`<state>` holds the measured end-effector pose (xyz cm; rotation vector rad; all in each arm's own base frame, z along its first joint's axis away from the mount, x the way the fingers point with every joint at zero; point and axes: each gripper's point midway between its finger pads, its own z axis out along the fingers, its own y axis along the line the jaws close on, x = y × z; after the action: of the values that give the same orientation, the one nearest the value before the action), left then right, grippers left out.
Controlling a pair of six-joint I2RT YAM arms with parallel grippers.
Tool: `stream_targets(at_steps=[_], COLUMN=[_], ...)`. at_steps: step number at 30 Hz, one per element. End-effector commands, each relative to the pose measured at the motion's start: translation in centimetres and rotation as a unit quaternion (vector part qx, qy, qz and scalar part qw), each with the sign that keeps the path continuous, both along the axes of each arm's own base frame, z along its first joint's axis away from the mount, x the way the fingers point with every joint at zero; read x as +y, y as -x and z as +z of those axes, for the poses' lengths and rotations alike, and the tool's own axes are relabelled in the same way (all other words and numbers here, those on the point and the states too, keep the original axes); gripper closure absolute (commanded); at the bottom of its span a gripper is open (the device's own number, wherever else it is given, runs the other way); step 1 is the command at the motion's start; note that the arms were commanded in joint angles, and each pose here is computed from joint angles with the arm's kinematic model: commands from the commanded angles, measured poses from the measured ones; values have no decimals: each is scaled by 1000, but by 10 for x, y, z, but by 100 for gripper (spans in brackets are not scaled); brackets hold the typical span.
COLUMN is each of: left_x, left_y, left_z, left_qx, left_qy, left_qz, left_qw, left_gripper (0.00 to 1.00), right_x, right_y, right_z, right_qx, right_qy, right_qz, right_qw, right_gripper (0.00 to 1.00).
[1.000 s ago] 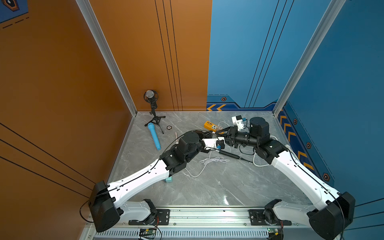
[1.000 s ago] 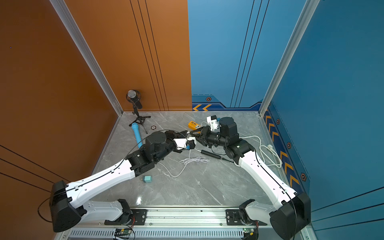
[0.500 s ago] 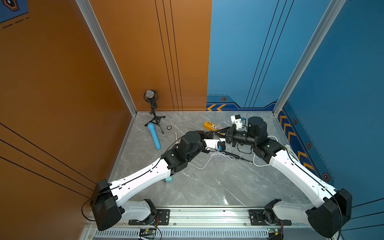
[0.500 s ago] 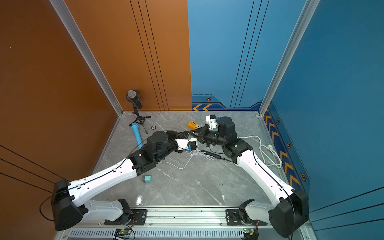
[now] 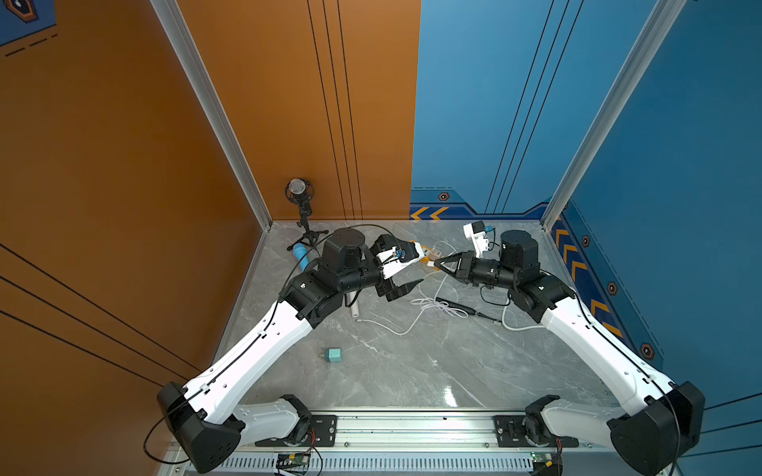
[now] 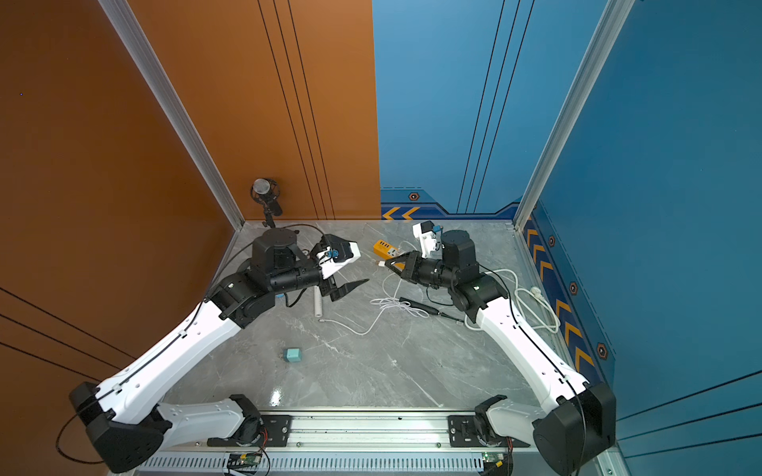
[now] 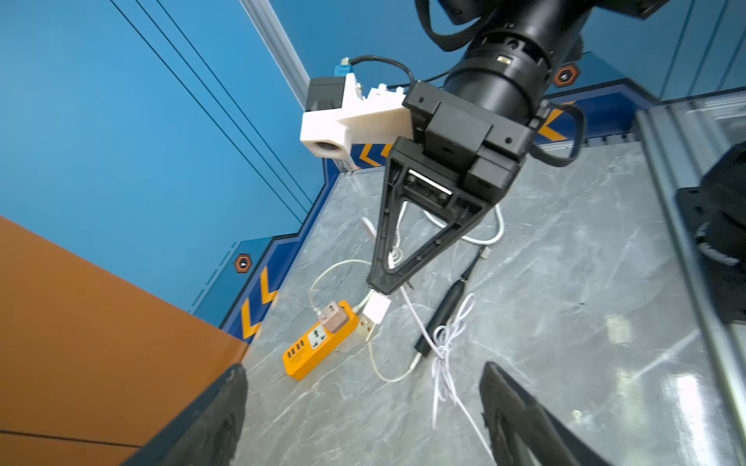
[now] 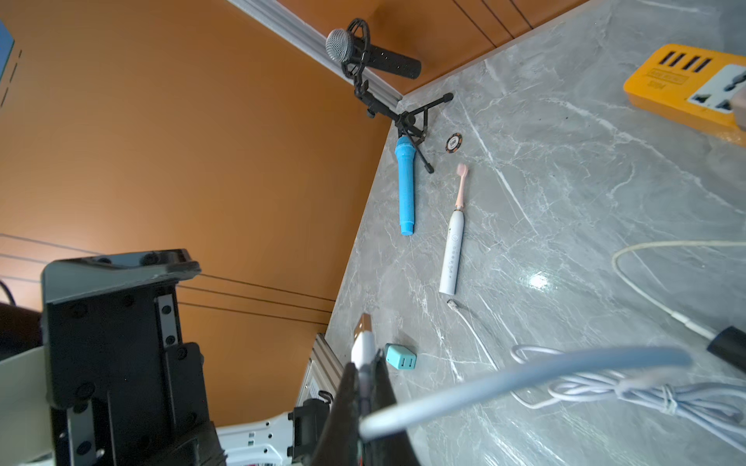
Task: Charge the electric toothbrush
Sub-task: Pick up the charging cable from the center of the board.
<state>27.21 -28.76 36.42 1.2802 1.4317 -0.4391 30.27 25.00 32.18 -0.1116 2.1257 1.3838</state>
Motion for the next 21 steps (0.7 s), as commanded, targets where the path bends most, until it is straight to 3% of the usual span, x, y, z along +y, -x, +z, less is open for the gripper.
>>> stream_targets(at_steps=[1, 4, 15, 21], left_x=[-9, -18, -22, -30], left_y=[18, 21, 7, 12], left_z=[-21, -20, -17, -19], left_qx=[108, 123, 95, 88], left_qy=[7, 15, 1, -4], left_qz=[-53, -81, -72, -94], left_qw=[993, 989, 993, 992], left_gripper=[13, 20, 34, 60], right_x=[1, 0, 8, 11], right_y=[24, 28, 42, 45], right_z=[36, 38, 41, 42], right_qx=[-86, -93, -94, -92], right_qy=[2, 6, 5, 6], right_qz=[54, 59, 93, 99], right_qw=[995, 994, 991, 991], right_gripper=[100, 100, 100, 100])
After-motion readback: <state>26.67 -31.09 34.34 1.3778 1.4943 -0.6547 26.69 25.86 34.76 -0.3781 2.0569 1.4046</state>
